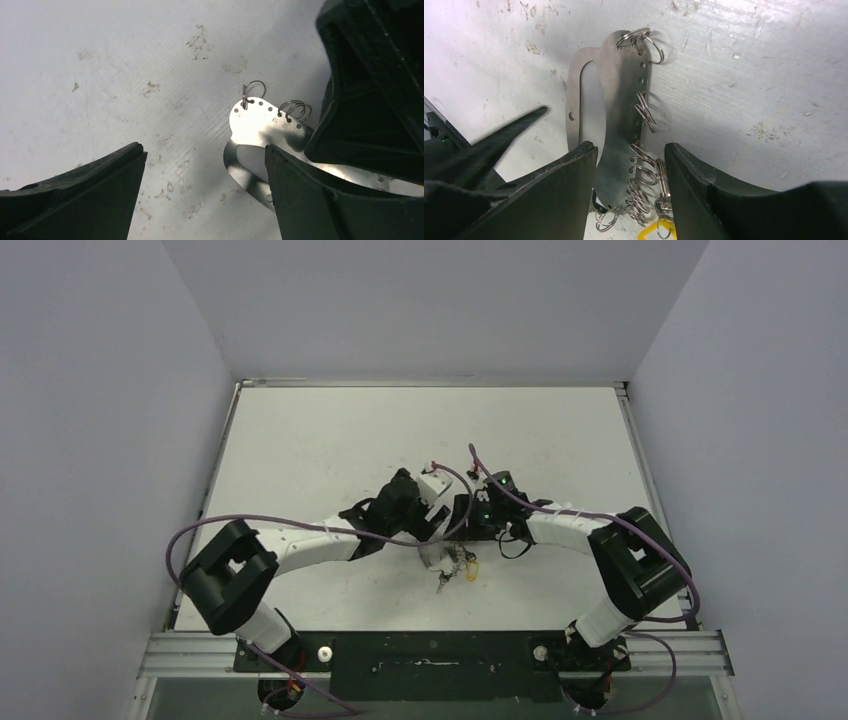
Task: Put the keys on the keyring
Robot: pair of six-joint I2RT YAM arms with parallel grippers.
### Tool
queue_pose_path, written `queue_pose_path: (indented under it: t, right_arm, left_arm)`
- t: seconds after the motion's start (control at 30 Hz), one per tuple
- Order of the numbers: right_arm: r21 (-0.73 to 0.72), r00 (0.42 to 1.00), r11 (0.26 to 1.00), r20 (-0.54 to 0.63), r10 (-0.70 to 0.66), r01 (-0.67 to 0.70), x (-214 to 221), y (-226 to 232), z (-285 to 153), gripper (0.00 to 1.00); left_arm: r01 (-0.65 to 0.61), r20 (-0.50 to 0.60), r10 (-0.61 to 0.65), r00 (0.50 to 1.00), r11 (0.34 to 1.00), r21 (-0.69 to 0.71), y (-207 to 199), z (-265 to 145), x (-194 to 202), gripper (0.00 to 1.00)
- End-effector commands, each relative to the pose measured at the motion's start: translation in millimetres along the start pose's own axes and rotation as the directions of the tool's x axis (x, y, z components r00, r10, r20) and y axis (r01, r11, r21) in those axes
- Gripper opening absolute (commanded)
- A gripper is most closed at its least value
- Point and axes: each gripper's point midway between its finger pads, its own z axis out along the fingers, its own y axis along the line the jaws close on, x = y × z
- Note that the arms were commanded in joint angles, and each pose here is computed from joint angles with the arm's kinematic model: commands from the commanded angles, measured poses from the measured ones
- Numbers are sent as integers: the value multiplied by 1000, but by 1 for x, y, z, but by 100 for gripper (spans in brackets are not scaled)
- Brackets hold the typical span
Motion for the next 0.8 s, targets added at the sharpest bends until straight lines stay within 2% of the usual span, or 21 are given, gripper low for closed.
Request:
queue_pose_path:
  t: [0.0, 0.13, 0.3, 0.43, 0.5, 0.63, 0.77]
  right_arm:
    - [-95, 1000, 995, 11, -27, 28, -9, 25, 4, 52]
    - [-153, 999, 988, -32, -4, -1, 7, 51, 15, 51]
    - [-332, 996, 940, -60, 67, -83, 22, 113, 25, 50]
    - [-418, 996, 904, -14, 88, -86, 7, 140, 18, 53]
    - [-381, 998, 924, 25, 53, -40, -2, 135, 13, 56]
    - [-204, 996, 975, 42, -79, 86, -9, 105, 5, 63]
    - [-120, 991, 984, 38, -129, 133, -18, 80, -4, 63]
  left_arm:
    - [301, 36, -300, 953, 953, -33, 20, -29, -7, 88]
    - [471, -2, -471, 882, 882, 19, 27, -47, 2, 87]
    - [508, 28, -510, 860, 860, 50, 31, -68, 0, 87]
    - [546, 16, -547, 837, 837, 45, 32, -84, 11, 86]
    - [574, 9, -576, 817, 816, 60, 29, -91, 13, 85]
    - [647, -58, -645, 762, 762, 20, 23, -102, 33, 82]
    - [726, -148, -722, 676, 687, -37, 12, -104, 61, 73]
